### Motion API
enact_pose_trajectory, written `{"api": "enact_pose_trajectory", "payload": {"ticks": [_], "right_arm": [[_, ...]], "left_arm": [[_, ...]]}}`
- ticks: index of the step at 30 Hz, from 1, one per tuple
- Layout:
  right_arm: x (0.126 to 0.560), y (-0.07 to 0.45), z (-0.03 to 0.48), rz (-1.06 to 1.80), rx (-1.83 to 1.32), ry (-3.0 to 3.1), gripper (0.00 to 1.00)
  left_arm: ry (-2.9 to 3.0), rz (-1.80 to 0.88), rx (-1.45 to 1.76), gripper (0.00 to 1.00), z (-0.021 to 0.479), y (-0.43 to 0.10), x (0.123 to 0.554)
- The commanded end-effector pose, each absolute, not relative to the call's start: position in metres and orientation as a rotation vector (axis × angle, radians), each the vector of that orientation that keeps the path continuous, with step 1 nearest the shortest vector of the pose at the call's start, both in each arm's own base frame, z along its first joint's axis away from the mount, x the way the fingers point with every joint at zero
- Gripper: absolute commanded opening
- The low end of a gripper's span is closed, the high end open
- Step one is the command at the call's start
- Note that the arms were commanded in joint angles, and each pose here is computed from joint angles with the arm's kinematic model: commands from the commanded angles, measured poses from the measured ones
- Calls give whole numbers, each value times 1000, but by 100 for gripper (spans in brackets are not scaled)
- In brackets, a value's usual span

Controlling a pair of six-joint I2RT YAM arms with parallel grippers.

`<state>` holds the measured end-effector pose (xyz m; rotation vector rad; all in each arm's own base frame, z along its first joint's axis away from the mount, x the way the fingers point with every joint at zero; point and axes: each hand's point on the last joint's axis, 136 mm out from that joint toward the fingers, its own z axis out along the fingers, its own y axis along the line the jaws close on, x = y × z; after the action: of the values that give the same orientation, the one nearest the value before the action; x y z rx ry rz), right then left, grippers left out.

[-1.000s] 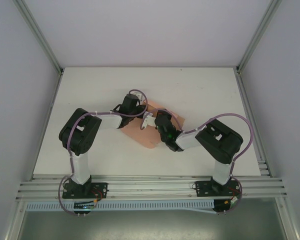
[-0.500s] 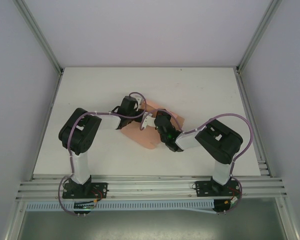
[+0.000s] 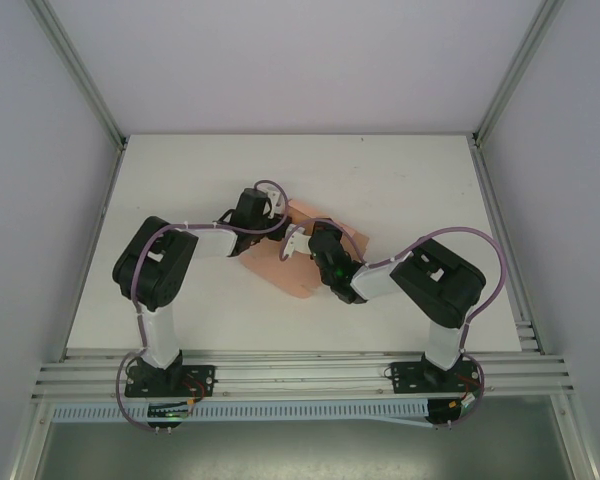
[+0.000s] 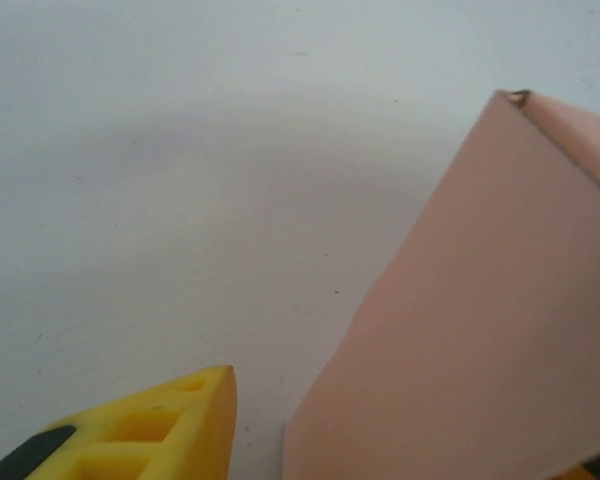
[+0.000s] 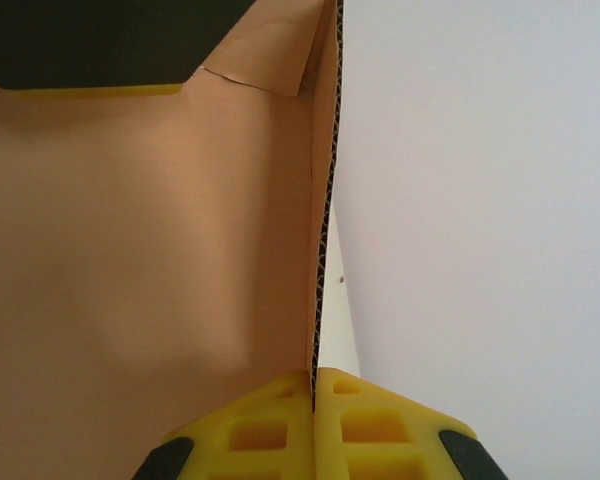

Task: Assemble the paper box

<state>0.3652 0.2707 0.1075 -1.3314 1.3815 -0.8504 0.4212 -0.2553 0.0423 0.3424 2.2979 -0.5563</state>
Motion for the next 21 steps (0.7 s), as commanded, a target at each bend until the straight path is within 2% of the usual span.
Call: {"api": "enact_pose_trajectory", "payload": {"ticks": [1, 6, 9, 11, 12, 21], "right_arm": [[359, 269, 91, -859, -1410, 1397, 0], [359, 269, 91, -859, -1413, 1399, 0], [359, 269, 91, -856, -1415, 1401, 0], [358, 270, 90, -855, -1418, 1400, 0], [359, 270, 90, -855, -1417, 1400, 0], [361, 266, 93, -856, -1391, 1427, 0]], "left_arm": [[2218, -581, 323, 35, 69, -257, 438], [2264, -538, 310, 32, 48, -254, 440], [2246, -539, 306, 23, 49, -254, 443], [2232, -534, 305, 11, 50, -254, 446], [2225, -523, 308, 0, 50, -254, 448], [2251, -259, 207, 0, 42, -213, 450]]}}
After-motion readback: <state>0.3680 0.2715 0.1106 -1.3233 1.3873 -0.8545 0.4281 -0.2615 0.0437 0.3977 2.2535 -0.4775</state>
